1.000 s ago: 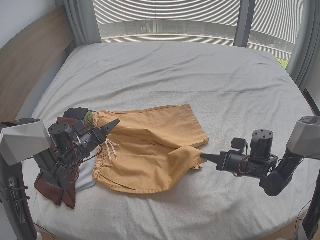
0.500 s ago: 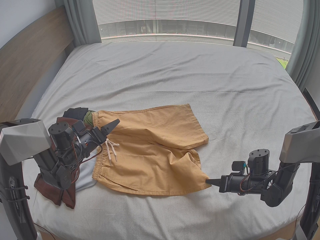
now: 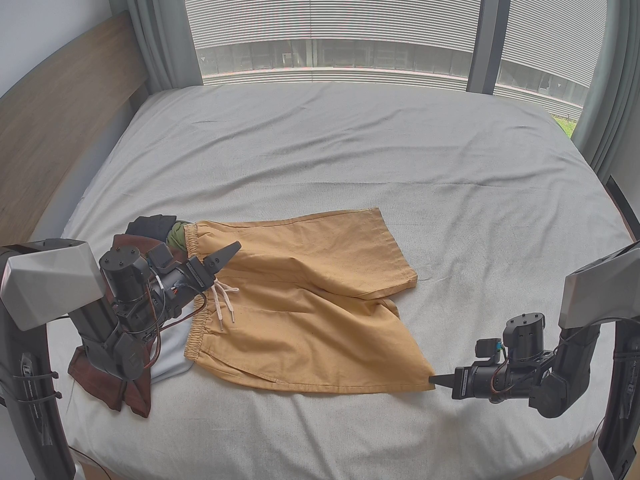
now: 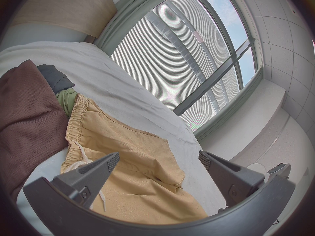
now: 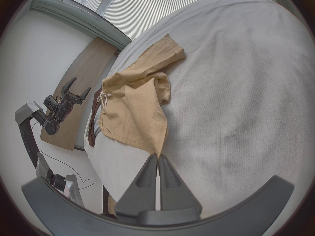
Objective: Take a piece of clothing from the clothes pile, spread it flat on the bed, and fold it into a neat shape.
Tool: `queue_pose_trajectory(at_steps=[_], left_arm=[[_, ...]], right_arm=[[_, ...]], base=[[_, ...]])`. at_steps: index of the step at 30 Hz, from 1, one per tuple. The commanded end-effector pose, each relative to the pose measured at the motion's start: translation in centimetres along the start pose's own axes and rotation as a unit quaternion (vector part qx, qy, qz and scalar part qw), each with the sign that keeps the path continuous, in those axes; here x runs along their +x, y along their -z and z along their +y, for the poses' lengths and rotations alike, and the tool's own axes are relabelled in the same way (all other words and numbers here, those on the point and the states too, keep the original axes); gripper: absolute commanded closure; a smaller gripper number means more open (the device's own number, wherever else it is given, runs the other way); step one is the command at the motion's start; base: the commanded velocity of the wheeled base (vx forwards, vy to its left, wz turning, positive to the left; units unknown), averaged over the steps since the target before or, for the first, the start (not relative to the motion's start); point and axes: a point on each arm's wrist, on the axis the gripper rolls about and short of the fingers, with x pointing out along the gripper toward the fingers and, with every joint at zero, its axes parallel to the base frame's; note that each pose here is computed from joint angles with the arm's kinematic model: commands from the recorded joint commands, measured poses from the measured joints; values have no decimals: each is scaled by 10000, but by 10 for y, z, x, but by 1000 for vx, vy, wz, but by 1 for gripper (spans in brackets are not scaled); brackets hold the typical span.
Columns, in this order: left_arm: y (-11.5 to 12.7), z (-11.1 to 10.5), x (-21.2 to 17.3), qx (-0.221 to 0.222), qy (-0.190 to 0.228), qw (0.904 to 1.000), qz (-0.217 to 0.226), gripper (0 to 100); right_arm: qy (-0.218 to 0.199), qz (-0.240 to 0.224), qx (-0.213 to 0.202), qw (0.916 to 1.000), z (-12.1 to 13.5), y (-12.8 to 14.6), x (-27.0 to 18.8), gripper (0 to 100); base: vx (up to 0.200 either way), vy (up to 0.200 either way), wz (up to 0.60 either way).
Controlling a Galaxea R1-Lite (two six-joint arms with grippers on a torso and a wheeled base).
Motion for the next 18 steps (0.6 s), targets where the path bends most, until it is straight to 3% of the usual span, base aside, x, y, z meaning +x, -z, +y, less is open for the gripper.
queue_pose_trajectory(at_steps=[1,10,18], left_arm=[[1,1,0,-5,-10,10000,9,0],[0,1,0,0,-1,10000,-3,0],[-1,0,0,3,3,10000,-8,0]], right_arm=[[22,200,57,9998,-1,9,3,100],[-117,503,-72,9986,8,22,16,100],[-218,296,-190,9991,-1,32,30,100]], base=[[0,0,0],[0,0,0],[0,0,0]])
